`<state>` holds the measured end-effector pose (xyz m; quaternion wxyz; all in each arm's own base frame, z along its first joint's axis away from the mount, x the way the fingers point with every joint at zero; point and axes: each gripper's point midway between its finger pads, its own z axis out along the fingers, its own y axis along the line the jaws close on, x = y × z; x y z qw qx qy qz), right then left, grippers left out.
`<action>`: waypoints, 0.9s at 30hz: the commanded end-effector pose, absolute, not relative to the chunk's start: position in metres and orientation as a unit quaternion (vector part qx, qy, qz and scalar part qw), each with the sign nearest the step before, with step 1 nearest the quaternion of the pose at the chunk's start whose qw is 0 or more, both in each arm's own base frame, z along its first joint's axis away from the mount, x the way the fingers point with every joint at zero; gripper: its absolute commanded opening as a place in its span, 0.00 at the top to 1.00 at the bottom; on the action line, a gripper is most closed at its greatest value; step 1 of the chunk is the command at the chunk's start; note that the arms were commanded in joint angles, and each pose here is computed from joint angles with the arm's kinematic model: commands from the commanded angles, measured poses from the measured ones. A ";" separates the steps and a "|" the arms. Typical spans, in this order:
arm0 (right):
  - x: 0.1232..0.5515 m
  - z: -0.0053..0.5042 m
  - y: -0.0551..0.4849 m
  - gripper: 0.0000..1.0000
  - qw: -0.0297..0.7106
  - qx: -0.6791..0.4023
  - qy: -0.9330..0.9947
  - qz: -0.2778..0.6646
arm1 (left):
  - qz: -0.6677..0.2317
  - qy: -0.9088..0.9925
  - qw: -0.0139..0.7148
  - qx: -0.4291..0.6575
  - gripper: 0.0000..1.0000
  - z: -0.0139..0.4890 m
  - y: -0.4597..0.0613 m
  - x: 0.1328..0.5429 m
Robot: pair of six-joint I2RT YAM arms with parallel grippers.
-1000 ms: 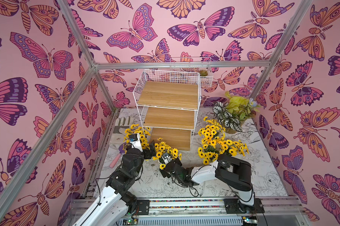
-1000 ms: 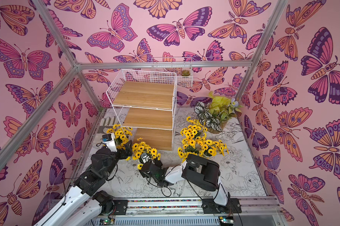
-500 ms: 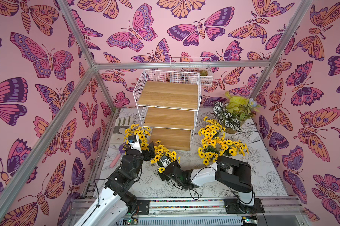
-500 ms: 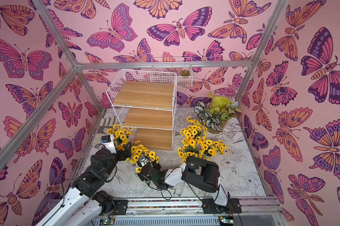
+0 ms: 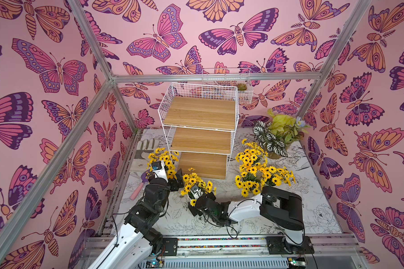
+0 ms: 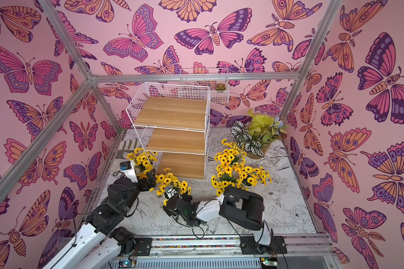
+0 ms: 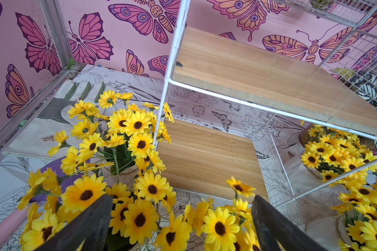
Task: Take the sunflower pots off the shelves
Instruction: Place the sunflower pot at the center of the board.
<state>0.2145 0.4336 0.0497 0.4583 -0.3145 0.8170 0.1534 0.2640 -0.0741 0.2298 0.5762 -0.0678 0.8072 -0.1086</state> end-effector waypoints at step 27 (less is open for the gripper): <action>0.146 0.147 0.368 0.01 0.463 -0.375 0.800 0.067 | -0.037 0.786 0.595 -0.163 0.00 0.229 -0.028 0.256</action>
